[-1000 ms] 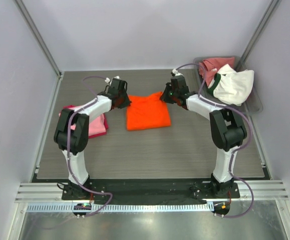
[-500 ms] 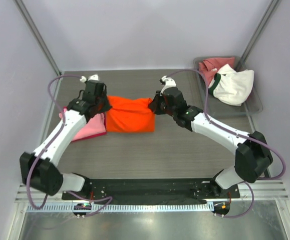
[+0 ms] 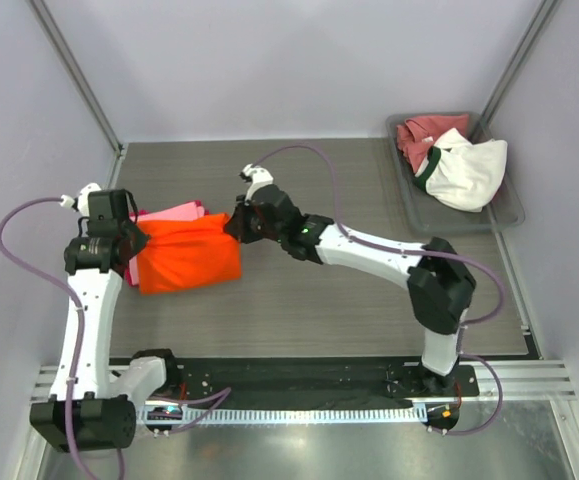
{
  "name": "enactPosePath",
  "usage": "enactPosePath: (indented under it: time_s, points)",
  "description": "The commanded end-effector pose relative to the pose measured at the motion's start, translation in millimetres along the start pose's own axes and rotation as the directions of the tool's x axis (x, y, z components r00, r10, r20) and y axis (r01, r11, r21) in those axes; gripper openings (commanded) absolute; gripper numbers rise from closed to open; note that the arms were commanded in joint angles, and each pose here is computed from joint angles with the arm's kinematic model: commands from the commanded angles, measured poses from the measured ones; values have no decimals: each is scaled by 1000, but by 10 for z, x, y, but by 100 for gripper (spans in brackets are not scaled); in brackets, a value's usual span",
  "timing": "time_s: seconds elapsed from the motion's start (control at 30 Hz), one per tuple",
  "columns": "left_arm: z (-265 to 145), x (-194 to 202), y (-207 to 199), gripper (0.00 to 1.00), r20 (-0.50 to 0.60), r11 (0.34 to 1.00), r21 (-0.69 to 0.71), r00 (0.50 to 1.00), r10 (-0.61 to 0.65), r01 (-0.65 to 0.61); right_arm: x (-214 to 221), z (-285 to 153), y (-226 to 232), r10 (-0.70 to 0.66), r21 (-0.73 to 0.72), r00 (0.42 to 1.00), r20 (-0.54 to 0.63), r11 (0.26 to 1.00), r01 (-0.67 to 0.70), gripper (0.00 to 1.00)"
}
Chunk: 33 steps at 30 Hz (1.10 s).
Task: Fold and stack the t-shirts
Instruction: Neatly place the folded tshirt to the corner
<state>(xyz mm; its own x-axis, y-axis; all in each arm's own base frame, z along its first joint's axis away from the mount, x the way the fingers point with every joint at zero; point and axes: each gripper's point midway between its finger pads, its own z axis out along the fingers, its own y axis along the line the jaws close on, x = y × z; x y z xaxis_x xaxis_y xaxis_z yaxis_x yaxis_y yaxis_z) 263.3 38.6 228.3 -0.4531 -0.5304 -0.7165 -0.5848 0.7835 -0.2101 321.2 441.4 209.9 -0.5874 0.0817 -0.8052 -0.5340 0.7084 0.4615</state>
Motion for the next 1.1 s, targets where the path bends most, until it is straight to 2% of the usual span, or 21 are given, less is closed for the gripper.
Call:
enactPosePath:
  time_s: [0.0,0.17,0.4,0.47,0.63,0.9,1.07]
  points:
    - [110,-108,474,0,8,982,-187,1000,0,1,-83,244,189,2,-18,1000,21,1000,-2,1]
    - [277,-256,722,0,0,964,-255,997,-82,79,-36,563,372,8,-46,999,31,999,-6,1]
    - [480,-439,754,0,-15,955,-283,996,-92,84,-128,900,435,3,-49,998,60,999,0,1]
    - [549,-474,804,0,-19,950,-304,996,-89,79,-25,980,377,-4,-34,1000,30,999,5,1]
    - [744,-468,813,0,-41,949,-301,992,-117,99,-118,1121,439,-11,-48,999,53,999,14,1]
    - [1139,-577,755,0,-94,946,-301,984,-153,119,-168,1471,204,37,-39,998,57,999,-35,1]
    - [1463,-540,727,0,-152,939,-320,972,-181,125,-358,1651,99,78,-62,992,102,996,-72,1]
